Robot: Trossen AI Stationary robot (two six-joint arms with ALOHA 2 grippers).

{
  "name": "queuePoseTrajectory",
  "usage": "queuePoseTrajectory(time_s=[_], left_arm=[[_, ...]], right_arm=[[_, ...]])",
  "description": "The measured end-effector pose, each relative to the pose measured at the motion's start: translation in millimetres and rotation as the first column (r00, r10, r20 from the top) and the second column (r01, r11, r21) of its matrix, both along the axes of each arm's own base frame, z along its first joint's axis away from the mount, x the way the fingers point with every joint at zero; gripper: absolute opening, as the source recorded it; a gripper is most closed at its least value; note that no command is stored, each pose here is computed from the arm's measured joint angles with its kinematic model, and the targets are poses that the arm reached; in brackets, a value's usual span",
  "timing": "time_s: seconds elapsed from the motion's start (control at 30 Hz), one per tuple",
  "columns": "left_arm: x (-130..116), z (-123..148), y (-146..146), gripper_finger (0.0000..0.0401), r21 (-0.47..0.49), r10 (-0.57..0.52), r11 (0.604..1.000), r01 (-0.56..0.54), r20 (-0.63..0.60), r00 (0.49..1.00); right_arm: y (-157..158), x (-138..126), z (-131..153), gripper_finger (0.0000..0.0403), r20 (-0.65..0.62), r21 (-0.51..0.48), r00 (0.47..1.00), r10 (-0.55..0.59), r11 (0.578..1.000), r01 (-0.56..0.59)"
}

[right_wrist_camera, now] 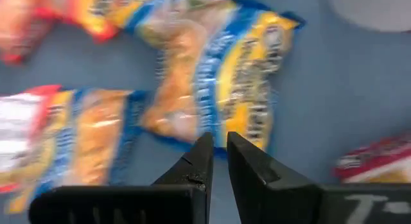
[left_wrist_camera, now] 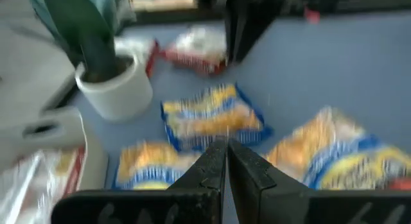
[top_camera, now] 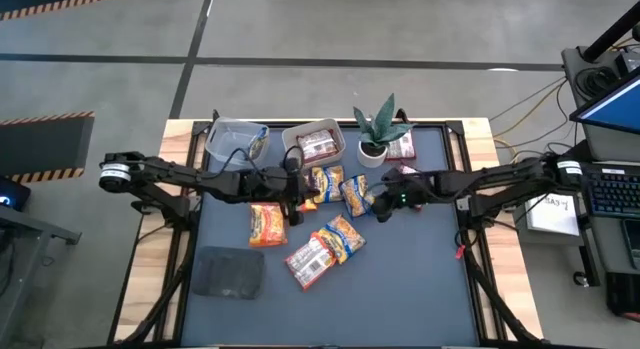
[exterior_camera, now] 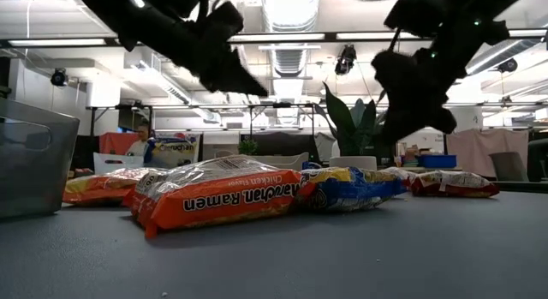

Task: Sort Maruchan noodles
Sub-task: Put the blue noodle pack into the transparent bin

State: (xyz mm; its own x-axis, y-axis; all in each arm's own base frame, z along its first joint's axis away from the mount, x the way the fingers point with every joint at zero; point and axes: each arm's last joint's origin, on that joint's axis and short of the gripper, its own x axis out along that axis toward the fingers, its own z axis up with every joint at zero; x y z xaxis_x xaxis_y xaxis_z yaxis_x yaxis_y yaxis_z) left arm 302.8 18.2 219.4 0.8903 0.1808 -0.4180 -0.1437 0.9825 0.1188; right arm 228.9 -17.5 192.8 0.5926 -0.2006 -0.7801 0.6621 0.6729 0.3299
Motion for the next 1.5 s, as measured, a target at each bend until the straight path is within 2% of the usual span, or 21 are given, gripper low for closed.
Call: queuePoseTrajectory(time_s=[0.13,0.3,0.5,0.63,0.77,0.97,1.2,1.5], left_arm=[[2,6,0,0.0000,0.000,0.001,1.000,-0.001,0.076,0.997],[7,4,0,0.0000,0.000,0.002,1.000,-0.002,0.101,0.995],[10,-6,0,0.0000,-0.026,0.012,1.000,-0.010,0.072,0.997],[13,-13,0,0.0000,-0.034,0.004,0.999,-0.003,0.047,0.999],[16,-22,-1,0.0000,-0.055,0.001,0.998,0.000,0.026,1.000],[21,-30,-3,0.0000,-0.068,-0.029,0.997,0.031,0.019,0.999],[31,-41,-4,0.0000,-0.106,-0.065,0.992,0.073,0.076,0.995],[46,-62,-4,0.0000,-0.134,-0.056,0.988,0.078,0.163,0.985]], right_arm=[[-5,8,-6,0.0033,-0.055,-0.115,0.997,-0.057,0.992,0.050],[-7,30,-24,0.0033,-0.025,-0.158,0.999,-0.043,0.987,0.038],[-8,40,-50,0.0033,-0.084,-0.151,0.995,-0.053,0.988,0.040],[-5,39,-51,0.0033,-0.093,-0.065,0.995,-0.028,0.998,0.022],[7,35,-45,0.0033,-0.090,0.084,0.993,0.078,0.994,-0.071],[22,18,-25,0.0033,-0.084,0.145,0.988,0.128,0.983,-0.114],[22,-15,-6,0.0033,-0.155,0.132,0.983,0.102,0.988,-0.082],[16,-33,-15,0.0033,-0.048,0.018,0.998,-0.029,0.999,0.030]])
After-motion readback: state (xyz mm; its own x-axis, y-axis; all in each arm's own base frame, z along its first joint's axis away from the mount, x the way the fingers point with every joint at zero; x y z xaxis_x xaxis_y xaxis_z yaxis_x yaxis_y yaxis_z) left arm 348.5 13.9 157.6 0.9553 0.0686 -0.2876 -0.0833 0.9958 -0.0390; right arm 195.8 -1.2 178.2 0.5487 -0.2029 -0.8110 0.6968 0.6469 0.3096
